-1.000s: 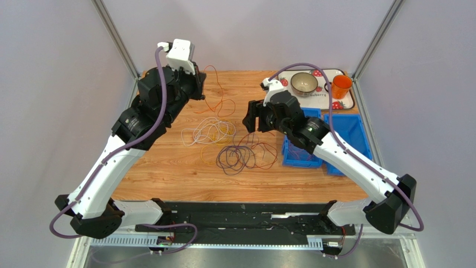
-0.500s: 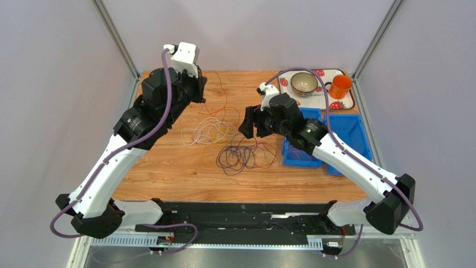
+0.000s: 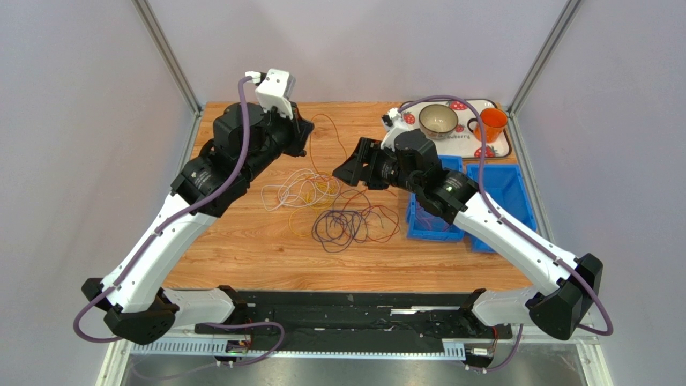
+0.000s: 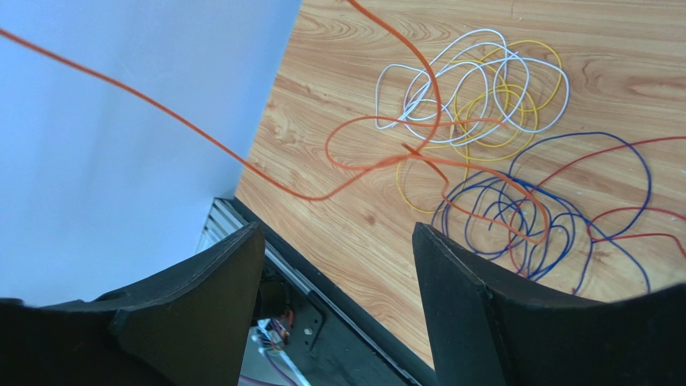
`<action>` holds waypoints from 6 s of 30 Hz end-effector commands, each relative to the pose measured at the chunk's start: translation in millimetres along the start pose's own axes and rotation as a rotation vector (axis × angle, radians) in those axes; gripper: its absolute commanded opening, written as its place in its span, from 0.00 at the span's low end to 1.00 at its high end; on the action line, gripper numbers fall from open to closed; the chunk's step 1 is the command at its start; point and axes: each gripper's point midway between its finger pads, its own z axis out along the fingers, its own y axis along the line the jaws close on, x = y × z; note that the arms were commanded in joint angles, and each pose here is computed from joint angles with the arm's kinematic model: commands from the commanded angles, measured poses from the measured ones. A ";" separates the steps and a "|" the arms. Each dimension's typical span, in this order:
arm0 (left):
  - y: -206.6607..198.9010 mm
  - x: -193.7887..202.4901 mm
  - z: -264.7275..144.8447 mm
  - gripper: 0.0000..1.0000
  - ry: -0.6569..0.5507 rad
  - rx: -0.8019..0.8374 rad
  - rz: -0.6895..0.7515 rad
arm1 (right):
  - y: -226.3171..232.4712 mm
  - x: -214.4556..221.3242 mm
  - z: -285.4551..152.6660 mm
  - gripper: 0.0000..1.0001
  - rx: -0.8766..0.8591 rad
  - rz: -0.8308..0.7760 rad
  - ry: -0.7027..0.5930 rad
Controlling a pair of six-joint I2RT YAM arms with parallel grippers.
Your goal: Untangle the cables
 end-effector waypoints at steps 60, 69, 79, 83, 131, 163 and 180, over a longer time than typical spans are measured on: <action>24.7 138.2 -42.5 0.91 0.390 -0.053 -0.166 | -48.7 -120.8 -163.9 0.00 0.335 0.104 -0.439; 42.2 178.4 -83.5 0.90 0.436 -0.072 -0.133 | -65.5 -116.6 -185.9 0.00 0.426 0.051 -0.465; 68.5 177.8 -120.5 0.90 0.416 -0.152 -0.051 | -121.6 -1.6 -126.5 0.58 0.482 0.115 -0.039; 79.2 183.1 -129.3 0.91 0.411 -0.180 -0.006 | -132.3 48.8 -112.4 0.63 0.529 0.100 0.095; 89.2 184.4 -141.1 0.90 0.199 -0.175 -0.053 | -210.3 151.5 -50.9 0.00 0.744 0.093 0.319; 89.4 185.4 -140.5 0.89 0.195 -0.174 -0.052 | -180.5 -42.3 -156.5 0.00 0.755 -0.069 -0.087; 90.1 187.6 -138.3 0.88 0.207 -0.180 -0.049 | -229.8 -43.1 -158.7 0.00 0.909 -0.133 -0.032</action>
